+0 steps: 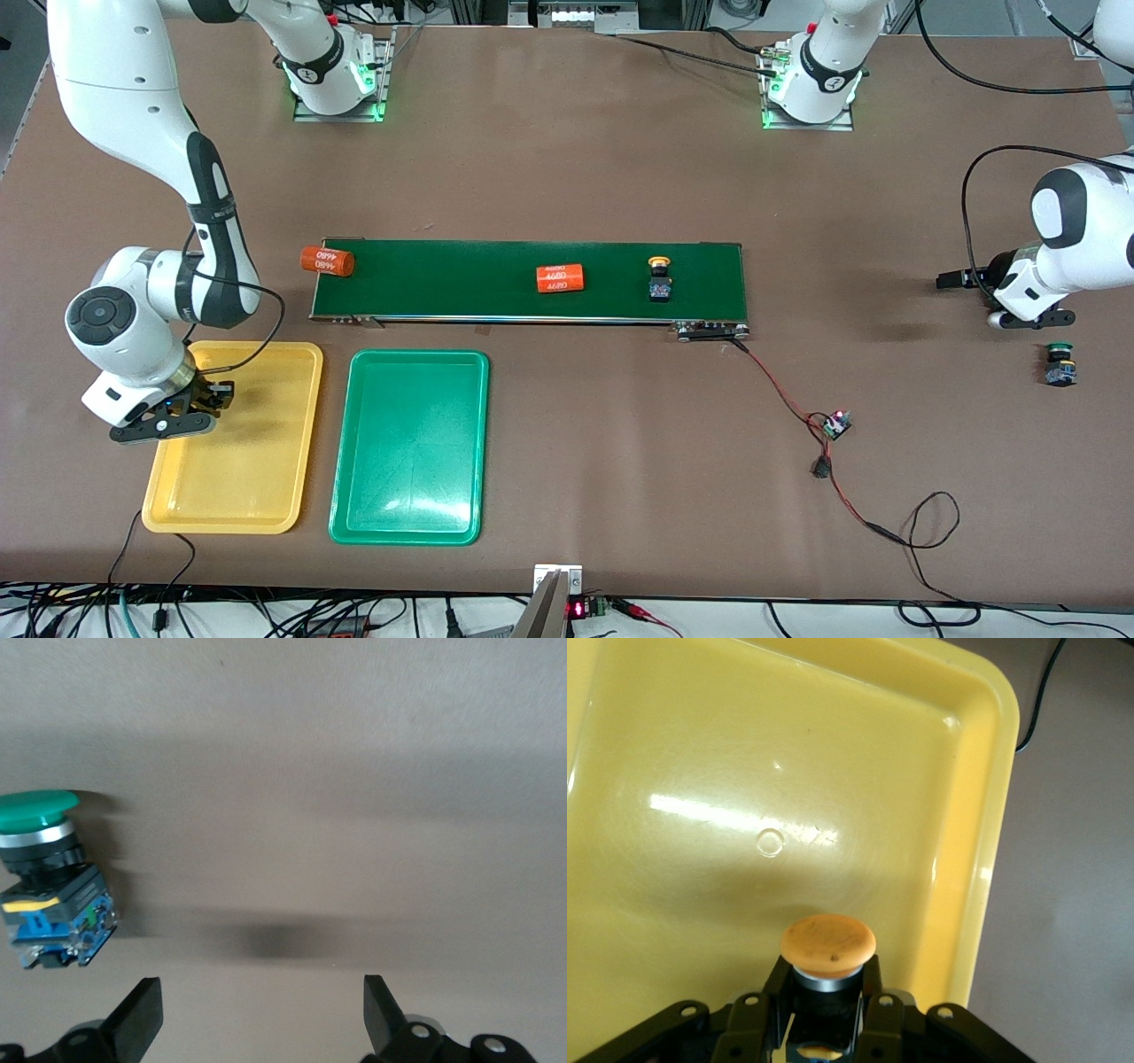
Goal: Sort buttons by color to trays
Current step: 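Drop the yellow button in the yellow tray while the left gripper grasps green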
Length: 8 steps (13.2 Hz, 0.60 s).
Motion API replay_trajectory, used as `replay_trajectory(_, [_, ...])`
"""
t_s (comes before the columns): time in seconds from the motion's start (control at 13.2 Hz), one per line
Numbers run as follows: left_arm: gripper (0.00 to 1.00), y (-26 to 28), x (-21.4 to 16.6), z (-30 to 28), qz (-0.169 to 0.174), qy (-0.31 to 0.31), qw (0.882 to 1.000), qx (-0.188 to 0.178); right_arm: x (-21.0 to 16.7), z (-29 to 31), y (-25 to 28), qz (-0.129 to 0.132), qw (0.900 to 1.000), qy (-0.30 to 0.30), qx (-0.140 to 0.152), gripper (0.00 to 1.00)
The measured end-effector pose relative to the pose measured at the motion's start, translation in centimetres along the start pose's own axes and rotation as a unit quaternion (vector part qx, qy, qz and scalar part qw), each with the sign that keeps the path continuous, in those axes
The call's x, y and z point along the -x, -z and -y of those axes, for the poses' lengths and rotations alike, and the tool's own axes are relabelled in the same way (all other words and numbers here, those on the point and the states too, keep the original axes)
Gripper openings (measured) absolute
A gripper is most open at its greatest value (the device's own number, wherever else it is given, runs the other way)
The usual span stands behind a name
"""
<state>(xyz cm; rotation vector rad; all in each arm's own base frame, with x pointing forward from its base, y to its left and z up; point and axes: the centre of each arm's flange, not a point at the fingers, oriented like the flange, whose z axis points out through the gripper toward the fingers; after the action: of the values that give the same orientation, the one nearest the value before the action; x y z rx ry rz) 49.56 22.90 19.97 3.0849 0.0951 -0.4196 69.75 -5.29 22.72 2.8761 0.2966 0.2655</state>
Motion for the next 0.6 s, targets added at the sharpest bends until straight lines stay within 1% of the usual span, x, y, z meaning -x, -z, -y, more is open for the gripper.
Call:
replay_trajectory(0.23, [1.00, 0.3, -0.3, 1.4, -0.008, -0.017, 1.000, -0.014, 0.0, 1.4, -1.2, -0.005, 1.000, -0.005, -0.012, 0.34])
replay_trajectory(0.38, [1.00, 2.0, -1.0, 2.6, -0.027, -0.029, 0.999, -0.024, 0.1, 1.7, -1.6, -0.003, 1.000, -0.003, -0.014, 0.35])
replay_trajectory(0.45, [1.00, 3.0, -1.4, 3.1, -0.037, -0.036, 0.998, -0.029, 0.1, 1.7, -1.8, -0.003, 1.000, -0.003, -0.014, 0.38])
replay_trajectory(0.6, [1.00, 3.6, -1.8, 3.6, -0.042, -0.047, 0.997, -0.034, 0.2, 1.6, -1.8, -0.003, 1.000, -0.001, -0.013, 0.59])
